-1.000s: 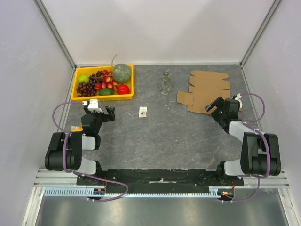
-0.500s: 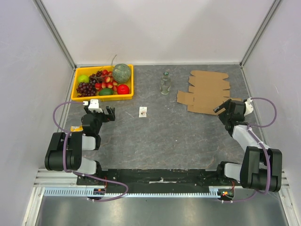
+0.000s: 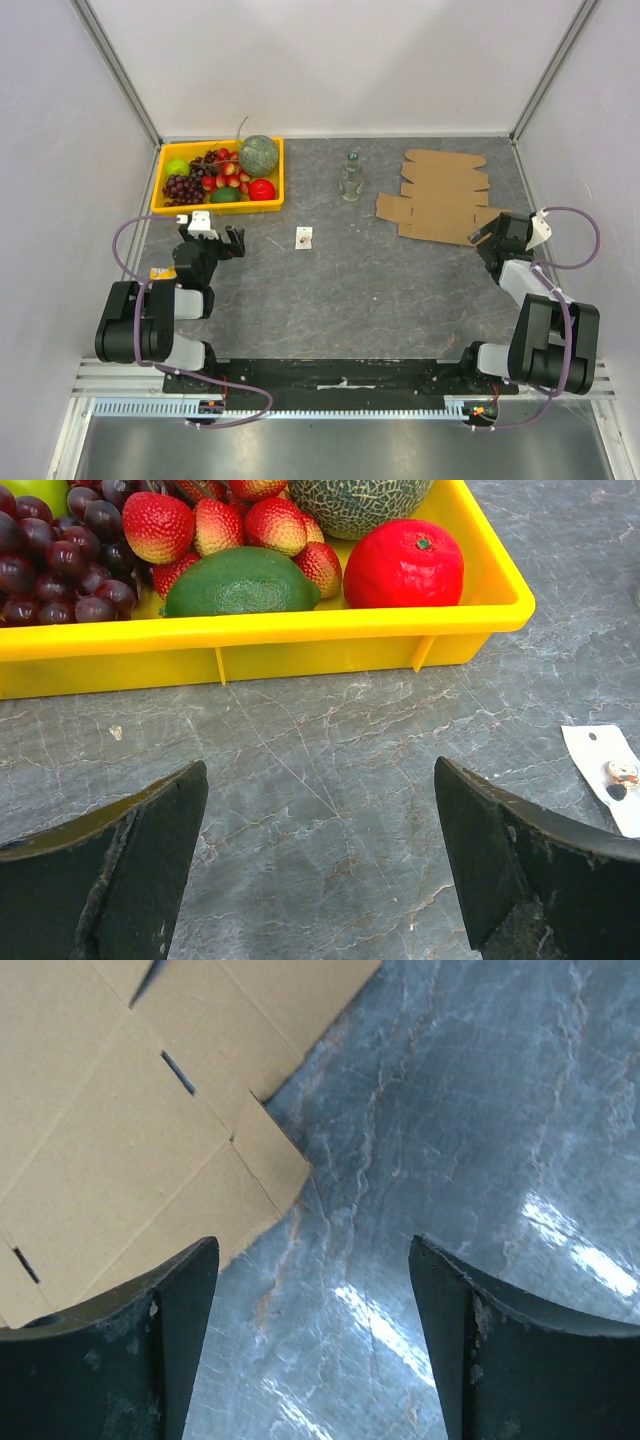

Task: Fold the paper box

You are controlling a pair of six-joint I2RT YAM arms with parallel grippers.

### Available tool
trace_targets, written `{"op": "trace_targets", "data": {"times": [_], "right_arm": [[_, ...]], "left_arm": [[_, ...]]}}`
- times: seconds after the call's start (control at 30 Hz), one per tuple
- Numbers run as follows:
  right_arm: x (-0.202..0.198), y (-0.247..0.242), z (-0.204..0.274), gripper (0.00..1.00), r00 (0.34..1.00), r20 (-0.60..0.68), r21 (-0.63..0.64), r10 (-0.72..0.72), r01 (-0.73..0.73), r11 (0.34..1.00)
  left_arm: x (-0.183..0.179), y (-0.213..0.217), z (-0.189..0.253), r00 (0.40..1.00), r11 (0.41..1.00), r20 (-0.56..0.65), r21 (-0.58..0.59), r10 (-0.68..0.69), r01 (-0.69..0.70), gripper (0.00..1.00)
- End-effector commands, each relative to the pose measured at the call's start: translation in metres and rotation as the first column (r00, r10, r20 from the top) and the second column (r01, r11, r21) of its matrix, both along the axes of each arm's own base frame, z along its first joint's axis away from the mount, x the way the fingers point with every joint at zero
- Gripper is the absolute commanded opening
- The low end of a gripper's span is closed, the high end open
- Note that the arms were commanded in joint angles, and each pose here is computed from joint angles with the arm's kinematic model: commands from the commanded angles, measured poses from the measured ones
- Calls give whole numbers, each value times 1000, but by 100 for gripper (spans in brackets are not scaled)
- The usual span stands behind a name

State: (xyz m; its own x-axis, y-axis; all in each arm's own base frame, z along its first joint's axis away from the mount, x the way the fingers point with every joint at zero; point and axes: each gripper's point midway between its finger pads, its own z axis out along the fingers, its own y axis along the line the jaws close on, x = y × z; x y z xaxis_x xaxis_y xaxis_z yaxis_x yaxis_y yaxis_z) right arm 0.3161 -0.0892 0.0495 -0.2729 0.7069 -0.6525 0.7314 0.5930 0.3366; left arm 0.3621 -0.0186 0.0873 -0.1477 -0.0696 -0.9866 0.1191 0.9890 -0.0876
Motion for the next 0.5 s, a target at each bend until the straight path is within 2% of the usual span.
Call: {"op": "trace_targets", "data": {"times": [0.0,0.2,0.47], "right_arm": [[22,-9,15,81,994,111,-39,16,-12,999],[27,-7,10,74,985,172,-8,18,-17,1000],[31,-4,-6,64,982,185,50,30,-40,998]], "left_arm": [[9,-1,17,998,999,65,48,-19,16,100],[10,-1,18,998,999,68,47,-15,12,100],[9,-1,18,998,999,65,48,-16,13,100]]}}
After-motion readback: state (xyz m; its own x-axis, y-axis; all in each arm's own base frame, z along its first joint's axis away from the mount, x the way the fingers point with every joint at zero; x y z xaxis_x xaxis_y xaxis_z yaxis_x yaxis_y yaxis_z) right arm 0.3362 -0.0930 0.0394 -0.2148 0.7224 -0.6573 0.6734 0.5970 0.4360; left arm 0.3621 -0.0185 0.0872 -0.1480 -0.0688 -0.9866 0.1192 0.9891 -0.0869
